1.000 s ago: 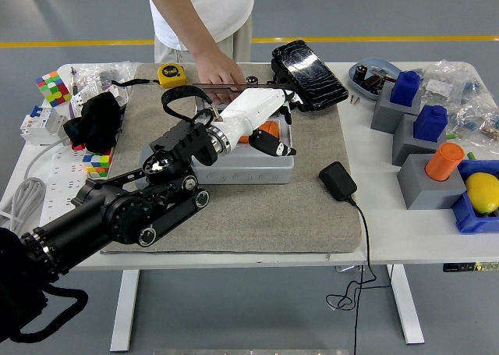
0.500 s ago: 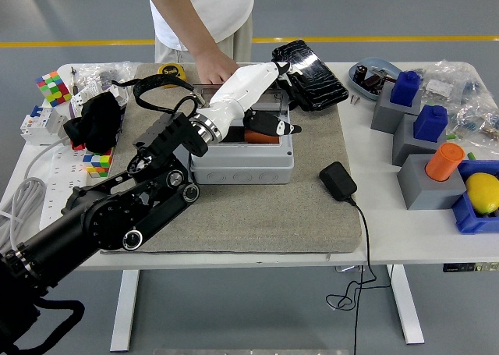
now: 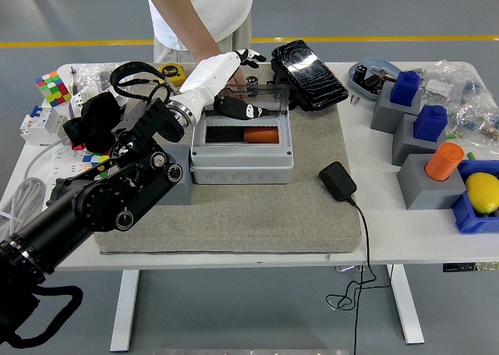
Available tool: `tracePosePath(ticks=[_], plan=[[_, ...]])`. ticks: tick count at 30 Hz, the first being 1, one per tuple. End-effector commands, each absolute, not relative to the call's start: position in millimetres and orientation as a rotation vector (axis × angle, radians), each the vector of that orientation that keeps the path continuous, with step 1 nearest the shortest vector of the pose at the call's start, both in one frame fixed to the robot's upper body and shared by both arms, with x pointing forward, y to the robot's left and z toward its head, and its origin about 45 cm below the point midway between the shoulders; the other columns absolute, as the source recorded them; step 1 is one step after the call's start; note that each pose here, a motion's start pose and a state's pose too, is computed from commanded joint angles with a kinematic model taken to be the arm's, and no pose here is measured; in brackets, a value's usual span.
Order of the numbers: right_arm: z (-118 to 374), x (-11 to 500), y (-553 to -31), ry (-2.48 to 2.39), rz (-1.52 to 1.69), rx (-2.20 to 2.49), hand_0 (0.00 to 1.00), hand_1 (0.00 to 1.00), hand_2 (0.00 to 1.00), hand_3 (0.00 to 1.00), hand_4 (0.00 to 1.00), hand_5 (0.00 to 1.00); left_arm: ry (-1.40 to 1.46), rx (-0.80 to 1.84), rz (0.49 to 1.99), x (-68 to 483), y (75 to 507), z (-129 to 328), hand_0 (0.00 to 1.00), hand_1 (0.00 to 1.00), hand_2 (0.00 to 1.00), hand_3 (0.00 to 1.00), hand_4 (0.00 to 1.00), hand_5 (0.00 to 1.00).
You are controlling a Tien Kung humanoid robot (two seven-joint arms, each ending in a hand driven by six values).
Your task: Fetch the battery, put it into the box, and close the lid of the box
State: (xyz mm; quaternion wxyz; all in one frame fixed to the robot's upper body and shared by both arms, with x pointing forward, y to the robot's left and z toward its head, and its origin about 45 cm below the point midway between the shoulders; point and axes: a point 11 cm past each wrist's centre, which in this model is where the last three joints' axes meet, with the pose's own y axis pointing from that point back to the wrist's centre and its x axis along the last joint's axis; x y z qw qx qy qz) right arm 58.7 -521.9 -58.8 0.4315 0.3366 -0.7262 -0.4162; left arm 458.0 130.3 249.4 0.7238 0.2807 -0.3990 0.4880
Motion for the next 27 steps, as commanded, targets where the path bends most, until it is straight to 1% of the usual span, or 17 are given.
tracePosePath(ticks=[1,2,13,14,19,20,27], plan=[[-58.7,58.5,-522.2,-1.810,-1.037,0.838,0.583,0.594,0.570,0.545,0.918,0.476,-0.877,0.631,1.073,458.2,131.1,247.5,0.811,0.823,0.805,0.821,0.998,0.260],[-58.6,58.3,-522.4,-1.810,-1.037,0.838,0.583,0.594,0.569,0.545,0.918,0.475,-0.876,0.640,1.070,458.3,131.8,246.1,0.797,0.814,0.798,0.812,0.998,0.286],[-58.2,58.2,-522.9,-1.813,-1.035,0.839,0.584,0.595,0.570,0.545,0.918,0.475,-0.860,0.677,1.056,455.1,138.7,243.5,0.783,0.802,0.780,0.801,0.998,0.290],[-58.2,58.3,-522.8,-1.814,-1.036,0.839,0.584,0.594,0.569,0.545,0.918,0.474,-0.861,0.676,1.054,454.3,139.0,243.6,0.775,0.778,0.765,0.793,0.998,0.292],[-58.2,57.8,-522.8,-1.819,-1.039,0.837,0.584,0.594,0.569,0.545,0.918,0.474,-0.855,0.681,1.042,450.0,139.9,242.4,0.775,0.778,0.765,0.793,0.998,0.292],[-58.3,57.7,-522.7,-1.819,-1.039,0.837,0.583,0.594,0.570,0.544,0.918,0.476,-0.852,0.687,1.038,449.0,140.4,241.5,0.751,0.758,0.754,0.787,0.998,0.287],[-58.3,57.7,-522.5,-1.822,-1.040,0.838,0.584,0.594,0.570,0.545,0.918,0.475,-0.840,0.673,1.014,436.9,141.0,240.1,0.743,0.748,0.742,0.782,0.998,0.290]])
